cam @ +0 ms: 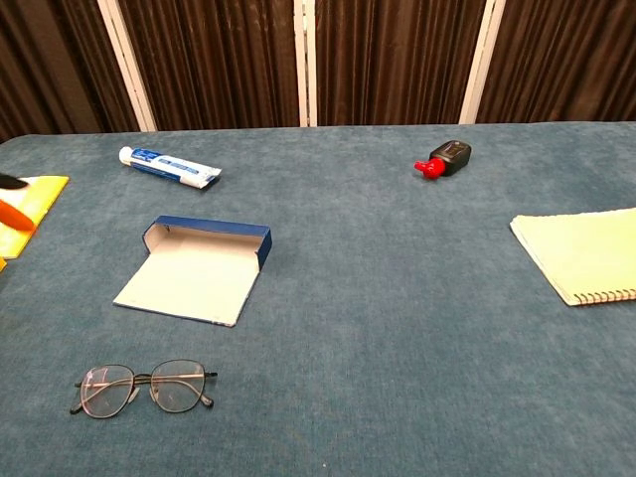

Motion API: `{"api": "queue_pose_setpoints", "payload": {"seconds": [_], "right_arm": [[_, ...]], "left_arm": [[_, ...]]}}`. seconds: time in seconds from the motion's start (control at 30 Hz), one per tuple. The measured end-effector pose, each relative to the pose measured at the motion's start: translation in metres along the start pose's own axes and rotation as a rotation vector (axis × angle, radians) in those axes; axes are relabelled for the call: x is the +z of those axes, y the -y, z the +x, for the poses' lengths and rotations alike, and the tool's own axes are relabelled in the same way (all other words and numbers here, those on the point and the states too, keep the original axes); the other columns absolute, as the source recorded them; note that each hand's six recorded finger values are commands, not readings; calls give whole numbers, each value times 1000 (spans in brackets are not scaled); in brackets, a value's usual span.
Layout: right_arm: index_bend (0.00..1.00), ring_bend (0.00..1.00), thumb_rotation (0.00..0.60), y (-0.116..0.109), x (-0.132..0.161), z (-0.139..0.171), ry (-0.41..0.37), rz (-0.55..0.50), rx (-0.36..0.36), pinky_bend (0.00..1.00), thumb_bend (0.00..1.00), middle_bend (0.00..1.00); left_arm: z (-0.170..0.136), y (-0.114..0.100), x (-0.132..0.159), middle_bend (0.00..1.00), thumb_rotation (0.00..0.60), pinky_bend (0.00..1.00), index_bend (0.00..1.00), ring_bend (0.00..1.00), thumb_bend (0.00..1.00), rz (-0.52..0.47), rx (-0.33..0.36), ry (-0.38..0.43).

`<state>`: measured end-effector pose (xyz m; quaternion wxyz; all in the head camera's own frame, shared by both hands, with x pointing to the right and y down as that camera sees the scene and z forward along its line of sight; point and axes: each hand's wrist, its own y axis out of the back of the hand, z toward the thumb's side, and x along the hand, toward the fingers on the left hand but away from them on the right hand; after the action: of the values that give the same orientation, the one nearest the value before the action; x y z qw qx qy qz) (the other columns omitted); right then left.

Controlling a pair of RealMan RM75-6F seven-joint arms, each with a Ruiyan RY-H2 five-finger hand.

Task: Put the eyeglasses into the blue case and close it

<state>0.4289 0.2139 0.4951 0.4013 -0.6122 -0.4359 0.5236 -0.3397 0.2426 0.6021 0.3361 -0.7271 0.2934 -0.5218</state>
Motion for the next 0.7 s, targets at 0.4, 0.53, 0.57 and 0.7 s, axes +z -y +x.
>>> {"api": "queue_pose_setpoints", "payload": {"seconds": [0.4,0.53,0.57,0.7], "right_arm": [[0,0,600,-1,-4,-1,8,-15,7,0,0,0],[0,0,600,-1,-4,-1,9,-18,10,0,0,0],[0,0,600,-1,-4,-1,9,-18,10,0,0,0],[0,0,600,0,-4,-1,10,-20,12,0,0,0]], "left_arm": [[36,60,43,0,600,0,423,0,432,-32,-130,-38],[43,64,51,0,600,0,442,0,434,-29,-137,-31],[44,65,53,0,600,0,447,0,434,-29,-139,-29],[47,68,58,0,600,0,463,0,434,-21,-150,-27]]}}
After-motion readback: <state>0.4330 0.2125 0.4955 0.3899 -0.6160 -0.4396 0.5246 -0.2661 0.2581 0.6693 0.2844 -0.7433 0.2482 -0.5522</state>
